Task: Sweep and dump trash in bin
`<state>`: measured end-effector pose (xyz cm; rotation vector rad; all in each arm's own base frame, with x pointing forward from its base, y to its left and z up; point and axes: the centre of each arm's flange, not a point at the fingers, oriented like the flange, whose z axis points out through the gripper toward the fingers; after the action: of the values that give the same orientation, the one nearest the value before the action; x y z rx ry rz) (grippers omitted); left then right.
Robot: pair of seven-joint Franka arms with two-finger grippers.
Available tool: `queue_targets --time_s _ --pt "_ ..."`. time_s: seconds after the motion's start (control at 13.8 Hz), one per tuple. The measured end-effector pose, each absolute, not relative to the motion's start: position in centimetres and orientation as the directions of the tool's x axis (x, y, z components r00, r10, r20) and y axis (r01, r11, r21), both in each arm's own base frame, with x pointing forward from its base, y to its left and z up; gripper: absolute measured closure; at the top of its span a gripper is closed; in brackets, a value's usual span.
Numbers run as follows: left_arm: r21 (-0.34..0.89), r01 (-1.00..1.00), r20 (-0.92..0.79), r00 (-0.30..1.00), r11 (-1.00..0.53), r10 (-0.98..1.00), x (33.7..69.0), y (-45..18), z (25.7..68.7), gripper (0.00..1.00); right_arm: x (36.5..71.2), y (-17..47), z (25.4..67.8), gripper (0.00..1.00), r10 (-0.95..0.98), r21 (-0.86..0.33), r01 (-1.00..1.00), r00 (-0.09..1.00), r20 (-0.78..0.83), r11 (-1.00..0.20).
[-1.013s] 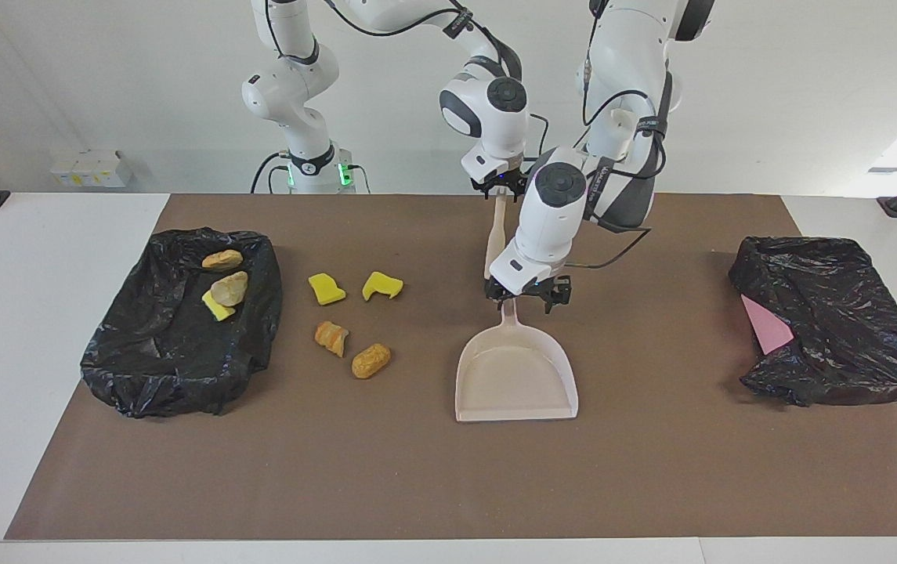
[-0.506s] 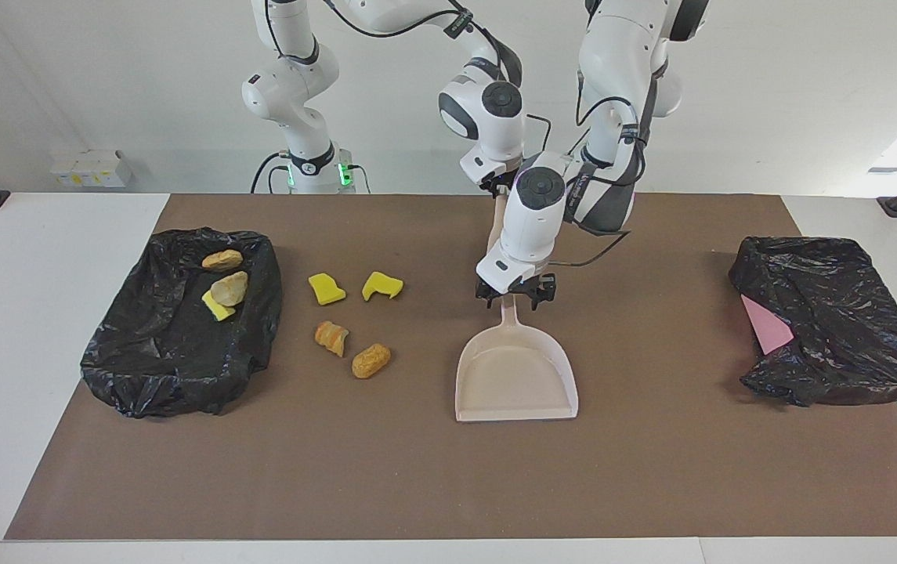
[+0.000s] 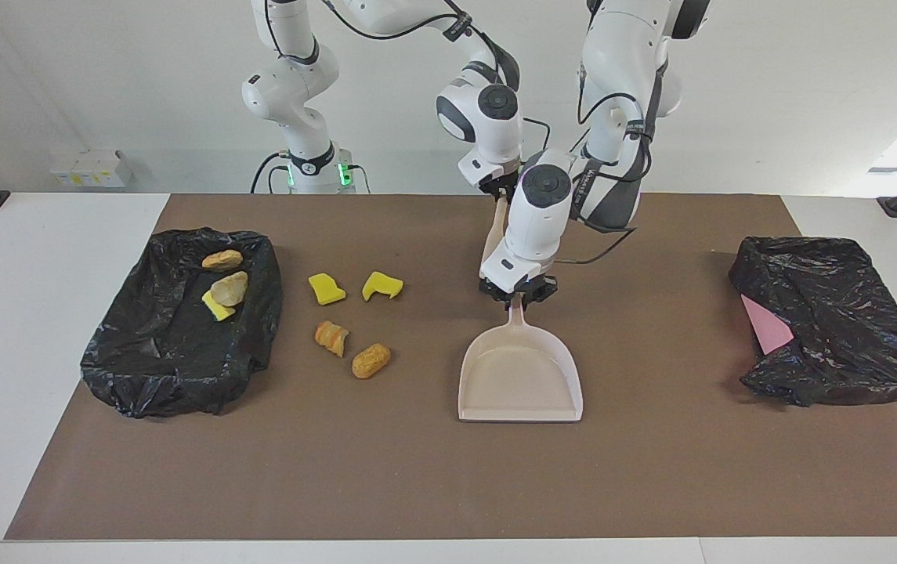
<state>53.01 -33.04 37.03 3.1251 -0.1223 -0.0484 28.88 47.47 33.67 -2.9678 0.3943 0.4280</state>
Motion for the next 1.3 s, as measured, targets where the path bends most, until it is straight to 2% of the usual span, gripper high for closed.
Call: queue_targets --time_s 0.14,0.36,0.58,0.72,0.94,1.3 --pt "0.015 -0.069 -0.028 0.997 -0.997 -0.069 54.1 -30.7 38.5 0.69 28.8 47.4 34.3 0.74 -0.268 -0.064 -0.298 0.92 -0.287 -0.952" --pt "0.014 -0.105 -0.033 0.994 -0.994 -0.105 55.5 -26.7 40.8 0.69 28.2 45.4 37.5 0.74 -0.289 0.028 -0.292 0.918 -0.273 -0.956" --pt "0.011 -0.187 -0.064 0.98 -0.982 -0.188 56.0 -22.1 43.3 0.69 29.9 40.1 42.4 0.74 -0.339 0.113 -0.32 0.898 -0.28 -0.941" --pt "0.02 -0.284 -0.089 0.954 -0.959 -0.285 56.2 -18.6 44.8 0.69 30.7 36.1 43.9 0.74 -0.365 0.164 -0.331 0.892 -0.266 -0.929" --pt "0.041 -0.41 -0.102 0.906 -0.911 -0.412 56.7 -14.0 45.8 0.69 31.4 29.8 41.9 0.74 -0.377 0.242 -0.317 0.887 -0.266 -0.917" --pt "0.079 -0.634 -0.097 0.763 -0.769 -0.639 57.3 -10.5 45.3 0.69 34.5 20.0 38.2 0.74 -0.403 0.322 -0.311 0.872 -0.277 -0.894"
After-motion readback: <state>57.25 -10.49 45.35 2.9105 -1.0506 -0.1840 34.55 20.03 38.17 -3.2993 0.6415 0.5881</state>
